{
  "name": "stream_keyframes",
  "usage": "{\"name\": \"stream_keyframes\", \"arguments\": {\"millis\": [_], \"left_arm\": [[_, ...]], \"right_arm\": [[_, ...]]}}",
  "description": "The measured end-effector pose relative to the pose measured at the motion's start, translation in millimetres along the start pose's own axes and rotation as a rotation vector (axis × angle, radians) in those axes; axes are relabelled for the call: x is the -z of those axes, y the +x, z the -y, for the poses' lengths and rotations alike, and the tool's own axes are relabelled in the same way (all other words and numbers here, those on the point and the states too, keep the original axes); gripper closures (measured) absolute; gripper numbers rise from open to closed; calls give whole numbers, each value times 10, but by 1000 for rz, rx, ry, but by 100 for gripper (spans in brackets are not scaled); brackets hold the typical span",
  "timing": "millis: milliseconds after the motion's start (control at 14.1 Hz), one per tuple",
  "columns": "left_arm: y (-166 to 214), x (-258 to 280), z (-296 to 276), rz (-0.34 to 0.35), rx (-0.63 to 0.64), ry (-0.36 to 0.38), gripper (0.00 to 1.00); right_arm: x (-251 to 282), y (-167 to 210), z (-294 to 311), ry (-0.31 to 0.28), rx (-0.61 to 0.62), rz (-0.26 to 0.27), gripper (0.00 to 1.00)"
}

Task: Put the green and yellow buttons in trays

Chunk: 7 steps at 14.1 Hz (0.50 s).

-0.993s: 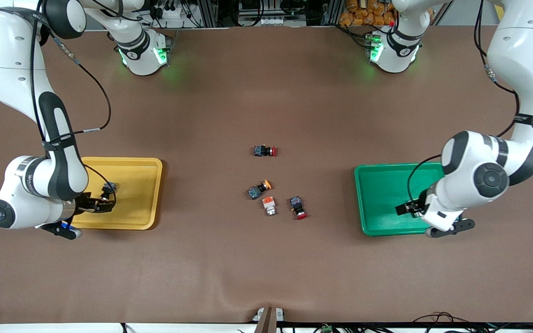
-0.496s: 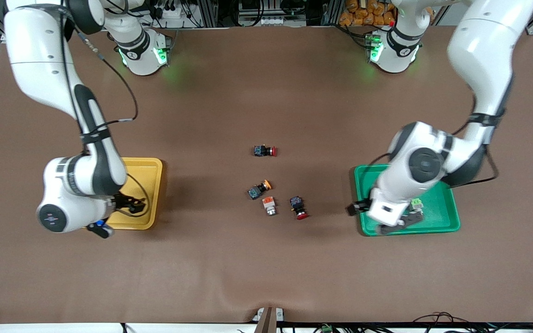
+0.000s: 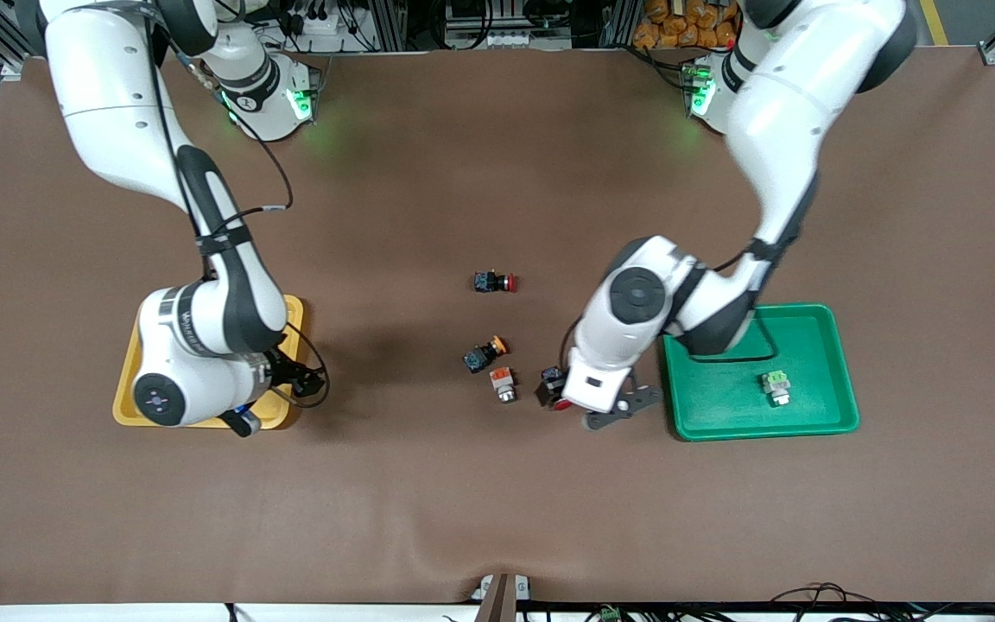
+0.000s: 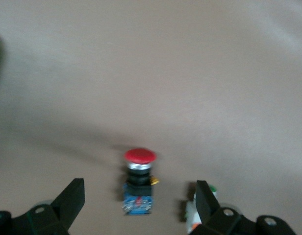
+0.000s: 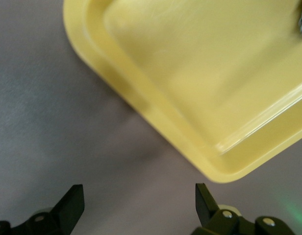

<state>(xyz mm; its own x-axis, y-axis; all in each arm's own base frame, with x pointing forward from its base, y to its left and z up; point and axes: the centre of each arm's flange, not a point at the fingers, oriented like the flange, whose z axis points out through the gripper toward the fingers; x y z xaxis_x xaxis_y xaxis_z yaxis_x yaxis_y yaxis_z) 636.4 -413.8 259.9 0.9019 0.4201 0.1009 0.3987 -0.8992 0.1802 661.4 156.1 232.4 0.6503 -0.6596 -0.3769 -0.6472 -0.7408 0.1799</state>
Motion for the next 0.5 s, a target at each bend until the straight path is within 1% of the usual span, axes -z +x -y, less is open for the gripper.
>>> {"name": "stream_keyframes", "arguments": {"millis": [142, 355, 496], "left_arm": [[-209, -170, -183, -23, 4, -19, 0], [-385, -307, -358, -30, 0, -70, 0], [-473, -421, -396, -28, -7, -92, 0]], "right_arm": [[-13, -67, 59, 1, -6, -8, 0], [-10, -58, 53, 2, -9, -8, 0], [-9, -59, 54, 3, -9, -8, 0]]}}
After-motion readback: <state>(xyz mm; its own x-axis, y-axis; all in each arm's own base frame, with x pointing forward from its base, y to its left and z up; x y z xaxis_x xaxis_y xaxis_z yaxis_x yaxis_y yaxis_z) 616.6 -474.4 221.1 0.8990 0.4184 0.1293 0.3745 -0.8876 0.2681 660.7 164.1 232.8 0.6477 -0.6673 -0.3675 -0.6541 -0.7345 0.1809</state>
